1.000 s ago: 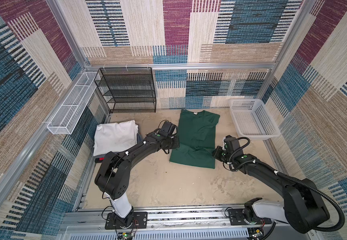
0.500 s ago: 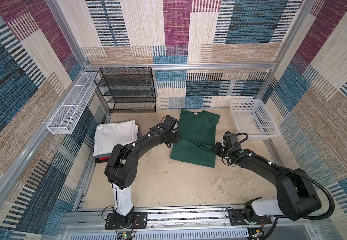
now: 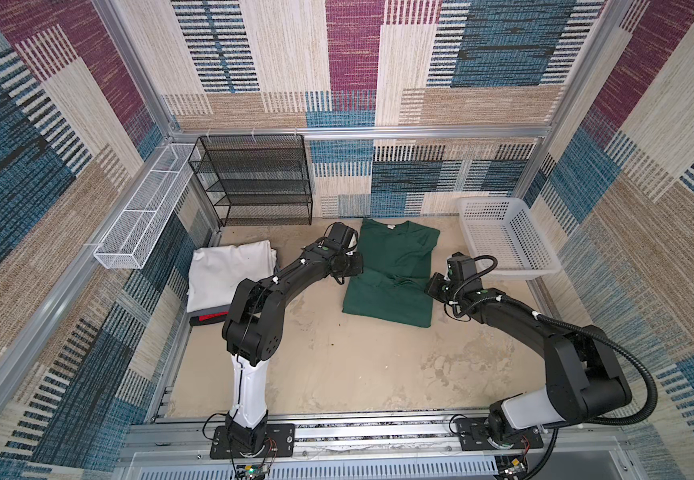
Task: Fold and stack the t-shirts
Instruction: 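Lay the folded hem down and release it with both grippers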
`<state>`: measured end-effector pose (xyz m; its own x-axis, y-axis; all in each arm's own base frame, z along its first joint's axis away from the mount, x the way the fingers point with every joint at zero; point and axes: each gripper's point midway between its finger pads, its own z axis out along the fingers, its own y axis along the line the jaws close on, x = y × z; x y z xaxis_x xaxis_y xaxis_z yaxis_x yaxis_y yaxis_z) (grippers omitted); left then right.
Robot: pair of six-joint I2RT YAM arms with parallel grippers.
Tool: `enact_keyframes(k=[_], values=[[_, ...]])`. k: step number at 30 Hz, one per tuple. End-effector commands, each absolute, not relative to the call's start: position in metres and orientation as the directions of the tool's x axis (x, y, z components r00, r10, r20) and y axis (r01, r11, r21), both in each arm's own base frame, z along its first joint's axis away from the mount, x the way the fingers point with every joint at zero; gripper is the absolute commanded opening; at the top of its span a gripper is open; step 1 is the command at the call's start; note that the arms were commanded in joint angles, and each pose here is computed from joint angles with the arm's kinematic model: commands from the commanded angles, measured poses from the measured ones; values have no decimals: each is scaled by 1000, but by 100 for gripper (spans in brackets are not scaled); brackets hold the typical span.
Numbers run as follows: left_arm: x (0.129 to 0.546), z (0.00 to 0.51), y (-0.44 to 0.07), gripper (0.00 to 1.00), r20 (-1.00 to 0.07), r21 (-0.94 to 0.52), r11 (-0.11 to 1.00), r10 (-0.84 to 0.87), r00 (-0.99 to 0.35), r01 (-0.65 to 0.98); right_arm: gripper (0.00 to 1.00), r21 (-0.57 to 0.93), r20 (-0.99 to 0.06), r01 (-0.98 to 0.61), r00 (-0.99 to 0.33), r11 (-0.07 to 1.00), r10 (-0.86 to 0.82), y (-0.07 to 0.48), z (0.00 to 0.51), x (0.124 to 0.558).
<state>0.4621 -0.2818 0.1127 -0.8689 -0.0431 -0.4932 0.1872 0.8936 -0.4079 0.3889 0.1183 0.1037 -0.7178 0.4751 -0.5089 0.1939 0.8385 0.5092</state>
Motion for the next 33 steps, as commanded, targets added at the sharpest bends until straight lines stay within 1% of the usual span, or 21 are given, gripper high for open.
enact_keyframes(k=[1,3,5,7,10,13,17,19,21,24,27,29,33], values=[[475,122,-294,67,-503,-455,862,-39,-863,225,42,450,-538,182,-726,874,428,113,101,399],[476,133,-296,75,-524,-453,855,-25,-851,254,52,400,-548,184,-737,898,396,107,97,397],[474,145,-286,85,-570,-431,867,-48,-821,248,63,358,-563,200,-733,912,381,98,98,390],[470,154,-274,87,-605,-406,882,-64,-793,239,65,337,-576,203,-728,919,372,91,101,380],[458,165,-261,88,-628,-382,896,-71,-775,227,65,362,-568,173,-738,916,364,94,103,363],[441,171,-255,88,-629,-411,883,-95,-772,226,63,407,-556,93,-764,909,327,116,107,352],[416,165,-238,88,-617,-443,880,-157,-771,175,59,385,-564,-55,-804,921,188,167,107,350],[405,163,-227,88,-623,-440,886,-184,-760,145,54,377,-549,-107,-826,920,129,188,99,354],[395,160,-214,88,-631,-430,895,-206,-748,116,46,354,-538,-162,-841,921,59,210,88,359],[383,156,-200,88,-631,-407,909,-214,-746,84,41,337,-524,-258,-851,905,-47,245,73,364],[374,152,-191,88,-620,-392,918,-214,-755,61,35,323,-497,-308,-860,895,-117,269,51,368],[370,150,-187,88,-611,-391,919,-219,-761,50,30,308,-475,-306,-870,901,-133,274,37,373],[363,149,-183,88,-606,-401,915,-231,-761,42,29,277,-494,-295,-860,914,-128,278,33,391]])
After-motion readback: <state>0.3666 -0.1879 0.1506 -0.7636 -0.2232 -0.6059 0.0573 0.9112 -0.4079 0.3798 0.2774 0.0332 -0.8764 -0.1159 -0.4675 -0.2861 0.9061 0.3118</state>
